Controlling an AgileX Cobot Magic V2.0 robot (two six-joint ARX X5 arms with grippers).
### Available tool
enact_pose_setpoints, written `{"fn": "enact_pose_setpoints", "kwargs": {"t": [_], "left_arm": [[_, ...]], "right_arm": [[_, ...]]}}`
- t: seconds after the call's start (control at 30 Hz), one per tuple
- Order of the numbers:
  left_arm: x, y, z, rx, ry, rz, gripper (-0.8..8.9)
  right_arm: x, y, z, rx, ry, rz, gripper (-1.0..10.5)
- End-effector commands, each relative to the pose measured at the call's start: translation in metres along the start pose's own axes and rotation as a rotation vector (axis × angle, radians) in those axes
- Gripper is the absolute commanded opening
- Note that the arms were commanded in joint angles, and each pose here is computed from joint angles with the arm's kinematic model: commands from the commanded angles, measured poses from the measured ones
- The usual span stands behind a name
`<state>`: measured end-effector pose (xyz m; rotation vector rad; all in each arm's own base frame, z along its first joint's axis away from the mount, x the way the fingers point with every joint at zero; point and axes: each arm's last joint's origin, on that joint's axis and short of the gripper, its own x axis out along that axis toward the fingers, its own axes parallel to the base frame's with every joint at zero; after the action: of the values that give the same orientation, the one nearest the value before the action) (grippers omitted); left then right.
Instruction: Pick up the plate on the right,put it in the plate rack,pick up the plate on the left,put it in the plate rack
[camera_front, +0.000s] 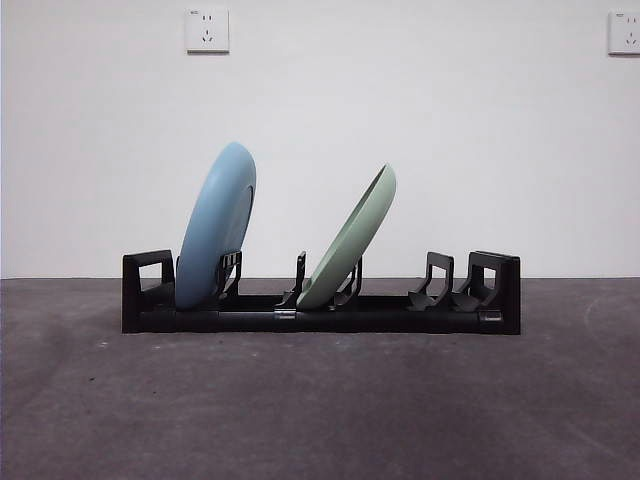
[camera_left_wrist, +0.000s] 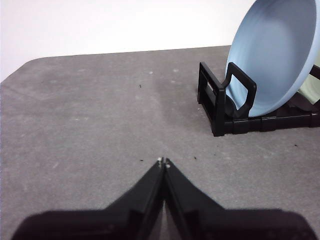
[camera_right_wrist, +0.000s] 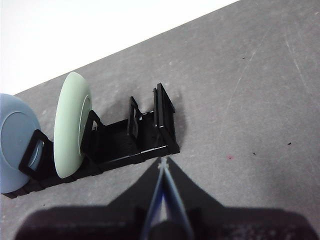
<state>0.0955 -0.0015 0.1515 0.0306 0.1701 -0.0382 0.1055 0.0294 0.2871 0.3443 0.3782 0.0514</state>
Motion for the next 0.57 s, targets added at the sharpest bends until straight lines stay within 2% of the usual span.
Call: {"fn": "enact_pose_setpoints", "kwargs": {"t": [0.03, 0.57], "left_arm": [[0.0012, 0.0002, -0.0049, -0.008, 0.016, 0.004, -0.03], [0.0014, 0.0001, -0.0048, -0.011, 0.016, 0.003, -0.03]], "right_arm": [[0.0013, -0.0004, -0.0015, 0.009, 0.0, -0.003, 0.0], [0.0013, -0.0004, -0.0015, 0.009, 0.0, -0.003, 0.0]]}}
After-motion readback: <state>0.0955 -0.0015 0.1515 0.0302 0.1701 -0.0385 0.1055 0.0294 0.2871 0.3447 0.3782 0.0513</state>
